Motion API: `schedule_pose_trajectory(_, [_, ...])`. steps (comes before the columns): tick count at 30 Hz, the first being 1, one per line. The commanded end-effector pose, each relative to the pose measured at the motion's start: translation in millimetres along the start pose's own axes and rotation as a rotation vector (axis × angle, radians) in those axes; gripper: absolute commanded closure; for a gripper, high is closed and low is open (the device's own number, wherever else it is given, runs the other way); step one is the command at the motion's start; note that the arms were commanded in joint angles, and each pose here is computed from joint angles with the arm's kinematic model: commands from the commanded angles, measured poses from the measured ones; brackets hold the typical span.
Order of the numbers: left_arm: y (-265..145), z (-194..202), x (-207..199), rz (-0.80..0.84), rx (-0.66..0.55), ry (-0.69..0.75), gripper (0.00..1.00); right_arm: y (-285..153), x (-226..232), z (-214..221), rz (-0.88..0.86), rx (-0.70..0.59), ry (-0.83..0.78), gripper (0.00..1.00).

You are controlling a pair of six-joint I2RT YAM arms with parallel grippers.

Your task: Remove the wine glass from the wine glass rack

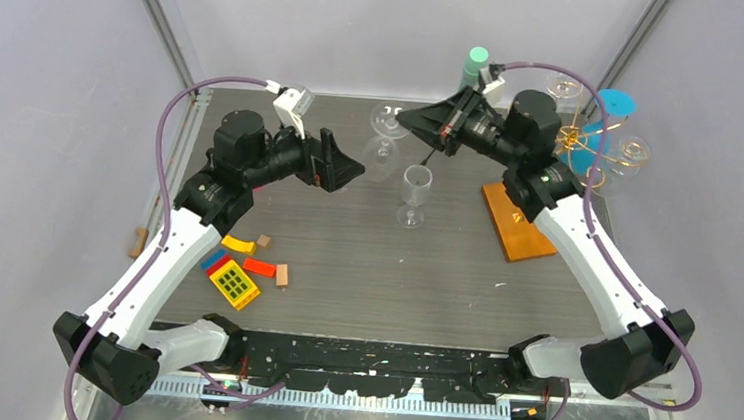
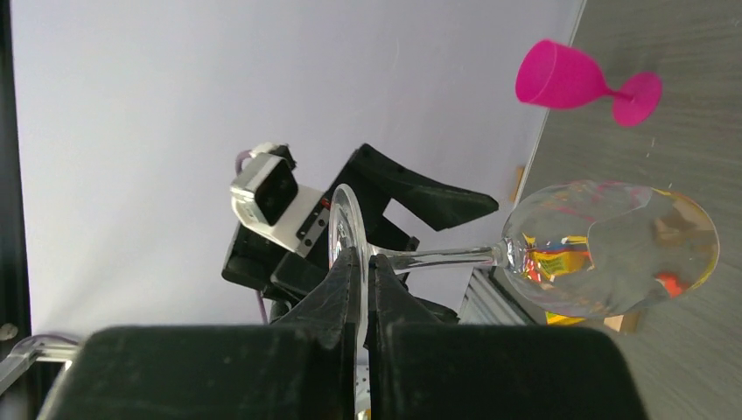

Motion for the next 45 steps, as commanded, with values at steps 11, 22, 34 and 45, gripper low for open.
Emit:
schedule_pose_trajectory(11, [-3, -13, -14, 0.242, -0.186, 0.212, 0.48, 32, 26, 43, -0.131, 0.265, 0.085, 1.00])
schedule_pose_trajectory(22, [-5, -15, -20, 0.314, -0.226, 0.233, 1.00, 38, 27, 46, -0.161, 0.314, 0.137, 1.00])
schedule_pose_trajectory(34, [-20, -39, -3, -0.138, -0.396, 0.058, 1.00, 33, -1, 41, -0.067, 0.087, -0.050, 0.21])
schedule_pose_trajectory(45, [-46, -70, 12, -0.494, -0.759, -0.296, 1.00, 39, -25, 62, -0.029, -0.001, -0.056, 0.21])
Point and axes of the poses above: each gripper's point midway between its finger pads, its own y axis out along the fingers, its own x axis along the line the jaws close on, z = x × y, the point moved 10 cm from there along -y, back along the fingers, and after that the axes turned 8 degrees about y, right-handed, at the moved point
